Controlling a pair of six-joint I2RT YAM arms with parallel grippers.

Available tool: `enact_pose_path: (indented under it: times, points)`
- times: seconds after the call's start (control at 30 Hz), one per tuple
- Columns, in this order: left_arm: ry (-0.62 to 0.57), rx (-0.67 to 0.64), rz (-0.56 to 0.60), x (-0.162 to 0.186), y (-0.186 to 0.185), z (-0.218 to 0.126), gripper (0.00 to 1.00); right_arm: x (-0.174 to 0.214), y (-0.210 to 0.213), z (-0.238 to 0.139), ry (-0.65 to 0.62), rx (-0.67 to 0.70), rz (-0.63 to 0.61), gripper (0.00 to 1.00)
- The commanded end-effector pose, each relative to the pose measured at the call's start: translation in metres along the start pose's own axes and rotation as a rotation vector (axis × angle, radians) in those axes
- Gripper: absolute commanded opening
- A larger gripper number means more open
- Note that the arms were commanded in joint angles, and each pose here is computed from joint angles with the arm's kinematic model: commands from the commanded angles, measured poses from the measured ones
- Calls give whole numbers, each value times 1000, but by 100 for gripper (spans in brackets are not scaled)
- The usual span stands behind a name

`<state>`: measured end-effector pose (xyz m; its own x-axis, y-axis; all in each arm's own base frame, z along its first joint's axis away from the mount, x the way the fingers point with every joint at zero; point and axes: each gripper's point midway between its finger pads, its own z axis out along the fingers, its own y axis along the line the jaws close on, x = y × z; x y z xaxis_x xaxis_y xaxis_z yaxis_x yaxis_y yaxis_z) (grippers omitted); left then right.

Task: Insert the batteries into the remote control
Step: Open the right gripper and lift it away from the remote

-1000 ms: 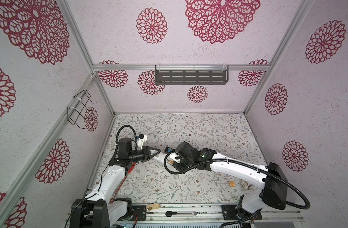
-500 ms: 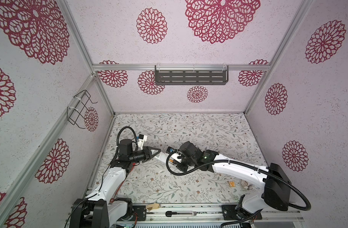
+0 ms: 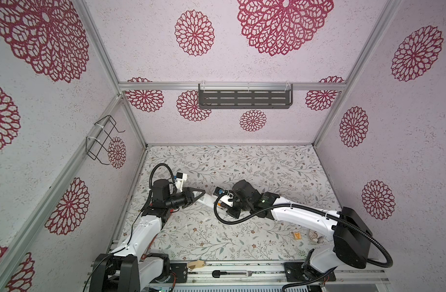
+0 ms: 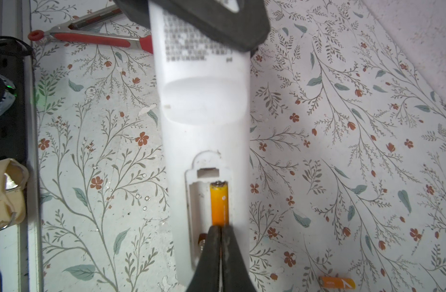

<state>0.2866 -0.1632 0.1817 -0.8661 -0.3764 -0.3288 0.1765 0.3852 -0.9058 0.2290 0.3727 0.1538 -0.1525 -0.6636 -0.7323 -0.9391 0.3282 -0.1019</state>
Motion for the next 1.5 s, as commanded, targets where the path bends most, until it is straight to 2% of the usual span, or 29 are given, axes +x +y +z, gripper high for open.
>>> enact_pose_path:
  times: [0.0,0.2,0.43,0.57,0.67,0.73,0.8,0.93,1.07,1.2,1.47]
  points:
    - [175,245,58,24,-65,-9,0,29,2,18,88,-10,-1,9]
    - [134,181,38,13,-49,-11,0,19,-6,-2,64,35,20,10]
    - [94,13,36,3,-18,-17,0,-17,-15,-46,-97,47,153,18]
    - [77,-64,42,0,-6,-20,0,-26,-29,-64,-156,87,275,34]
    - [68,-86,48,-2,-3,-22,0,-23,-51,-72,-167,181,397,49]
    - [59,-89,52,-4,-4,-23,0,-14,-68,-74,-145,252,478,58]
    - [53,-90,56,-5,-4,-25,0,2,-85,-70,-95,331,550,63]
    - [45,-73,74,-5,-11,-28,0,54,-120,-55,57,439,748,64]
    - [37,-55,91,-5,-17,-29,0,96,-136,-30,150,428,880,64]
    - [29,-45,99,-5,-20,-30,0,115,-147,-4,198,401,926,63]
    - [20,-22,110,-6,-25,-31,0,119,-153,27,256,354,904,62]
